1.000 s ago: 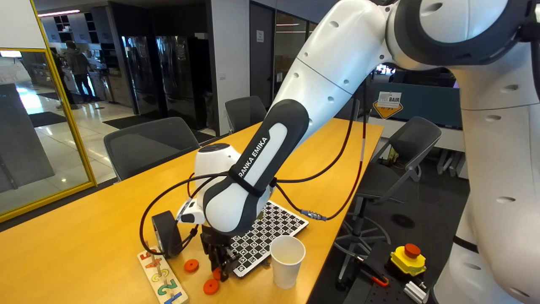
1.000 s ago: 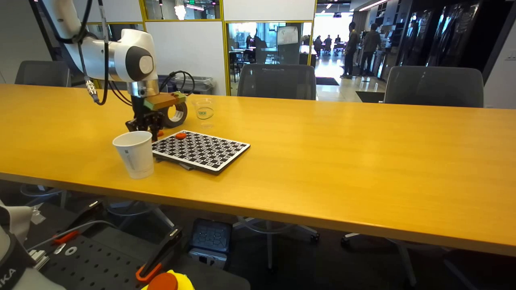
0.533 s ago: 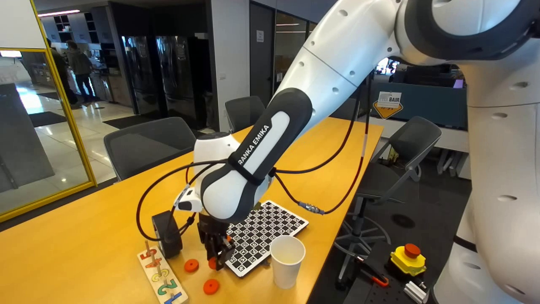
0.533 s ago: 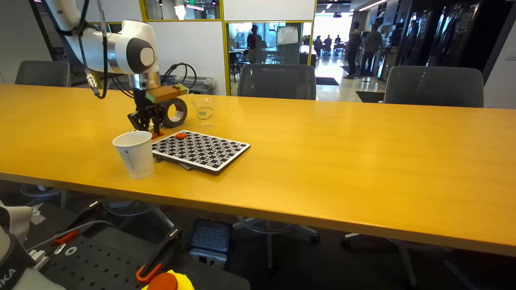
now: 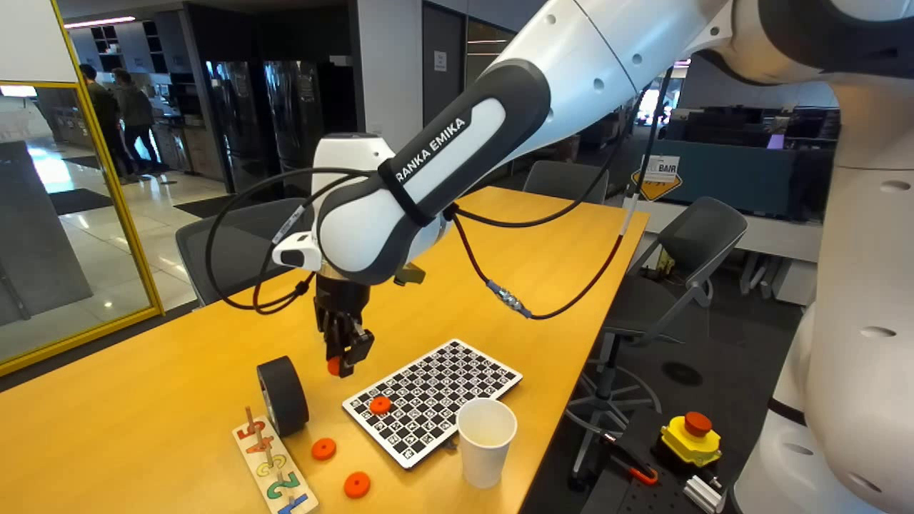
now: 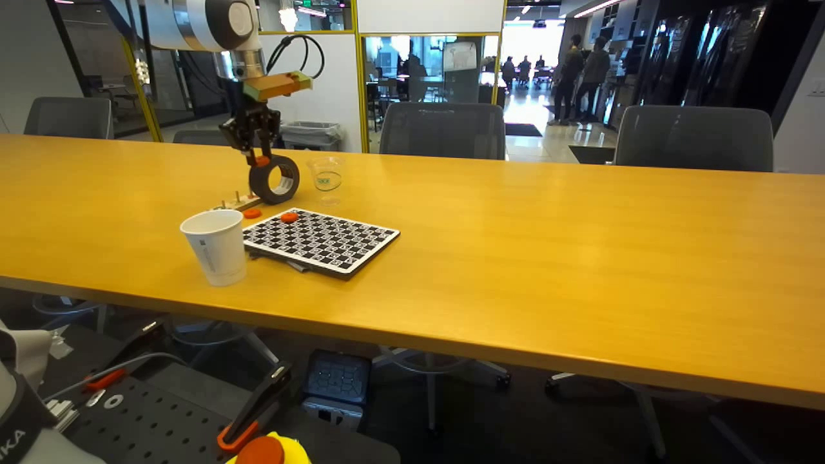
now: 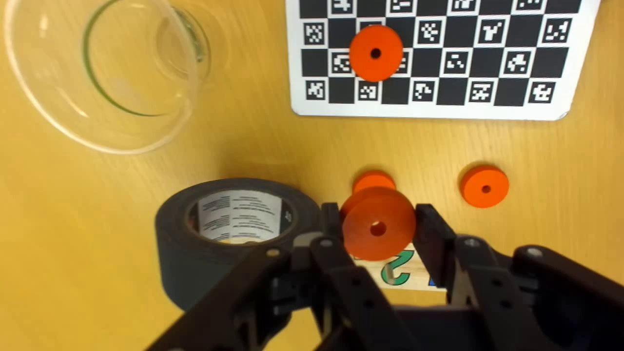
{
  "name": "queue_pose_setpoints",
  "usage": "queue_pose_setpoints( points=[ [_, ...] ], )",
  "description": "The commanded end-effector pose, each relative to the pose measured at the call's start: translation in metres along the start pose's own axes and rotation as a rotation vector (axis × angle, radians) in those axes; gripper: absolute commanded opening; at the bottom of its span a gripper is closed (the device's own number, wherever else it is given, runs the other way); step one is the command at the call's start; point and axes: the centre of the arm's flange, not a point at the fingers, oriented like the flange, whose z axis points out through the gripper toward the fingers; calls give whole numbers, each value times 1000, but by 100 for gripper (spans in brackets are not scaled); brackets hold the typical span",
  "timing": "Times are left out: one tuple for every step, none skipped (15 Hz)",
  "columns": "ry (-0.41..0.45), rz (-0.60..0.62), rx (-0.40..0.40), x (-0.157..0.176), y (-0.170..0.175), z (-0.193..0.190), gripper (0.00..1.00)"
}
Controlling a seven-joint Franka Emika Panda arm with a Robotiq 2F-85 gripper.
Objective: Put the yellow object in the white cup and the orange object in the glass cup
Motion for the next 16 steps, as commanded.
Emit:
queue_pose_setpoints(
  points=[
    [0, 12, -14, -7, 47, -22, 20],
    [-3, 17, -18, -10, 56, -24, 20],
    [-9, 23, -20, -13, 68, -25, 20],
    [-12, 28, -21, -17, 77, -25, 20],
    [-12, 33, -21, -22, 85, -24, 20],
    [-13, 35, -21, -25, 93, -23, 20],
    [-20, 42, -22, -28, 102, -20, 20],
    [-22, 42, -23, -31, 110, -18, 20],
    [-26, 40, -24, -34, 117, -13, 19],
    [-24, 35, -24, -38, 124, -11, 19],
    [-19, 30, -20, -41, 130, -8, 19],
    [-19, 28, -16, -45, 134, -4, 19],
    [-16, 26, -13, -48, 138, -1, 19],
    [-14, 27, -11, -52, 142, 2, 19],
    [-12, 27, -8, -55, 146, 5, 19],
    [-11, 27, -5, -58, 148, 7, 19]
  ],
)
